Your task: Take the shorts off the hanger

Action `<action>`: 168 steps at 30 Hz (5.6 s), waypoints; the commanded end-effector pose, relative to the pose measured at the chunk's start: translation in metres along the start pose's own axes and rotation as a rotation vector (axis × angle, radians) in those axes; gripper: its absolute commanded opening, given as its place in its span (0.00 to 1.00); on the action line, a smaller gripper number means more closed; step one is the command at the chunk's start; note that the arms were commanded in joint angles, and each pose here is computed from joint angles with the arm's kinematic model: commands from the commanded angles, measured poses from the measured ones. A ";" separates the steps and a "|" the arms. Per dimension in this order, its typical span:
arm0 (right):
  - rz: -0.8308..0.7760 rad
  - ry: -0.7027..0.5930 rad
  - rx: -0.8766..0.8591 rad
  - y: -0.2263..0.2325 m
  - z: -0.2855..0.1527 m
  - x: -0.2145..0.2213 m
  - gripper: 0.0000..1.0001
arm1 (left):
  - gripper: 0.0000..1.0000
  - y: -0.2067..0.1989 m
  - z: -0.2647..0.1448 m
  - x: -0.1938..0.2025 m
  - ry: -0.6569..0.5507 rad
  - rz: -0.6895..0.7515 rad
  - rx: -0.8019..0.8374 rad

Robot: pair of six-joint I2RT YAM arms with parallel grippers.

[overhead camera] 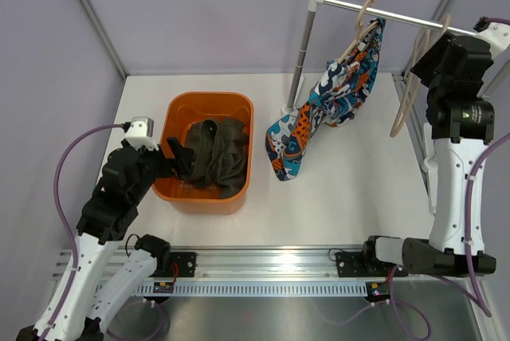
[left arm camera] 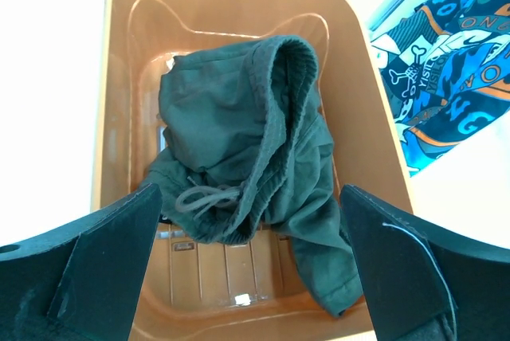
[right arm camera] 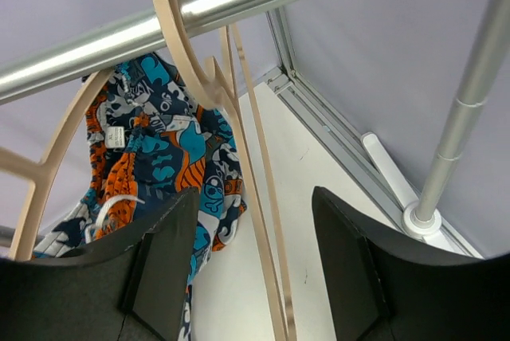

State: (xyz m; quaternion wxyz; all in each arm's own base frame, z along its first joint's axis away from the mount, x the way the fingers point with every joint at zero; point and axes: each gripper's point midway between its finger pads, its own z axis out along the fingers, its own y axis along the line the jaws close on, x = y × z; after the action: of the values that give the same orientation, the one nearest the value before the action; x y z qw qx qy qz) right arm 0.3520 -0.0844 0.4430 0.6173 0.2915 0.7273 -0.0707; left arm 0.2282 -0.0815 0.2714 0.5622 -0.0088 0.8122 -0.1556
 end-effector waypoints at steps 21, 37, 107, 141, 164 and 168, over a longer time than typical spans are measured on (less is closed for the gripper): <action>-0.017 0.066 -0.360 0.154 -0.028 0.020 0.66 | 0.99 0.020 -0.025 0.019 -0.035 0.029 -0.048; -0.061 -0.094 -0.186 0.186 0.051 0.045 0.71 | 0.99 0.019 -0.021 0.022 -0.021 0.033 -0.042; -0.196 -0.097 -0.068 0.173 0.078 0.049 0.00 | 0.99 0.019 -0.019 0.025 -0.009 0.036 -0.043; -0.215 -0.110 -0.057 0.160 0.081 0.032 0.00 | 0.99 0.019 -0.018 0.027 0.000 0.039 -0.041; -0.144 0.089 -0.381 0.130 -0.037 0.038 0.00 | 0.99 0.018 -0.016 0.027 0.004 0.039 -0.039; -0.124 0.153 -0.514 0.124 -0.076 0.055 0.00 | 0.99 0.009 -0.015 0.024 0.010 0.047 0.002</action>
State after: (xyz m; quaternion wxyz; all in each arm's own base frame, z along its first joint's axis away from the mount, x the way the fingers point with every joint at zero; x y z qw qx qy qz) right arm 0.3812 0.0520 0.4226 0.5980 0.1116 0.7934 0.0206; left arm 0.2012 -0.0649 0.2439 0.5531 -0.0069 0.8228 -0.1307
